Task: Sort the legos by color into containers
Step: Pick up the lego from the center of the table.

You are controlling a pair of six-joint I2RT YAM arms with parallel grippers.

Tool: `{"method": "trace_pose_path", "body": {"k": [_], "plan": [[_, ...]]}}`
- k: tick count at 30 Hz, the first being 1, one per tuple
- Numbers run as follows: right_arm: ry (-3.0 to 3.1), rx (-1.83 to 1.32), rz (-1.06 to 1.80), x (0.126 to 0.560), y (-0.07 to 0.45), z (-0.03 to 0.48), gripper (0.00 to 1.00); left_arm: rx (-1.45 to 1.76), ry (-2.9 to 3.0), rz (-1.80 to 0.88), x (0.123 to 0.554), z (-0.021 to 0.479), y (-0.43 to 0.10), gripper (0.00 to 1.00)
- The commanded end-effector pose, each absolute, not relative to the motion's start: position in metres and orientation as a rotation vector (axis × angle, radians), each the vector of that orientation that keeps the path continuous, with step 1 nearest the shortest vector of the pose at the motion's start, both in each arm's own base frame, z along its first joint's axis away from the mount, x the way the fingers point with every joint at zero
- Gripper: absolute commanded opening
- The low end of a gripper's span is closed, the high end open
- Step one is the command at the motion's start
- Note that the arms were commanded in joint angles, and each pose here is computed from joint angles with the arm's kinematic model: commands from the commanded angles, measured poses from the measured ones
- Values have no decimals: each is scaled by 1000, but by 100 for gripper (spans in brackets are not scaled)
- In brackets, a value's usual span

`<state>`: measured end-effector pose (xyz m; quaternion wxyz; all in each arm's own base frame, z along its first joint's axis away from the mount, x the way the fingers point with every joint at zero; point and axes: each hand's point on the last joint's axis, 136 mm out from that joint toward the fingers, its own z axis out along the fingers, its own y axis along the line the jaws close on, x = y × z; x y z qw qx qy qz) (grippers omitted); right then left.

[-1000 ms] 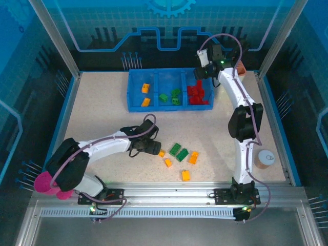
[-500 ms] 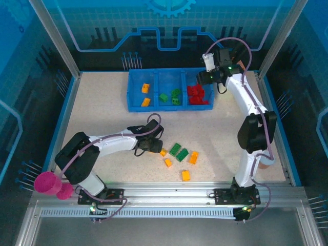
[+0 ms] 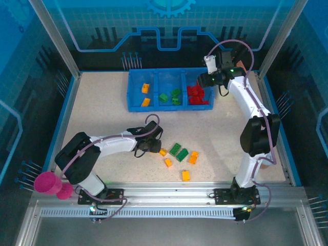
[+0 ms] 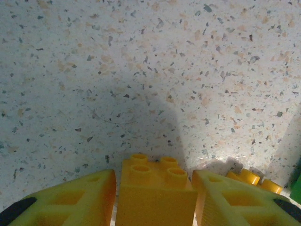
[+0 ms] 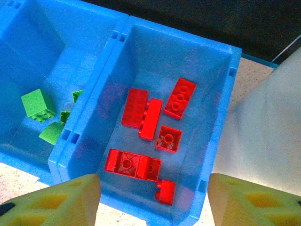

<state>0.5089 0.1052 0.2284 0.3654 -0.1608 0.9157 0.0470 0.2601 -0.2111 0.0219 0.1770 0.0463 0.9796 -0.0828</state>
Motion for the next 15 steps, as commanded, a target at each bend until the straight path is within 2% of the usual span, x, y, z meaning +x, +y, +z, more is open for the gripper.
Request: {"method": "trace_pose_path", "body": {"k": [1,6,15], "plan": [[2327,-411,146,507,105,240,63,142,2876,-129,234,0,-190,47],[2326,-417,141,505,105,241,64,140,2868,-108,236,1,-188,38],[2334,-427,140,504,107,239,64,101,2792,-102,251,28,-177,34]]}}
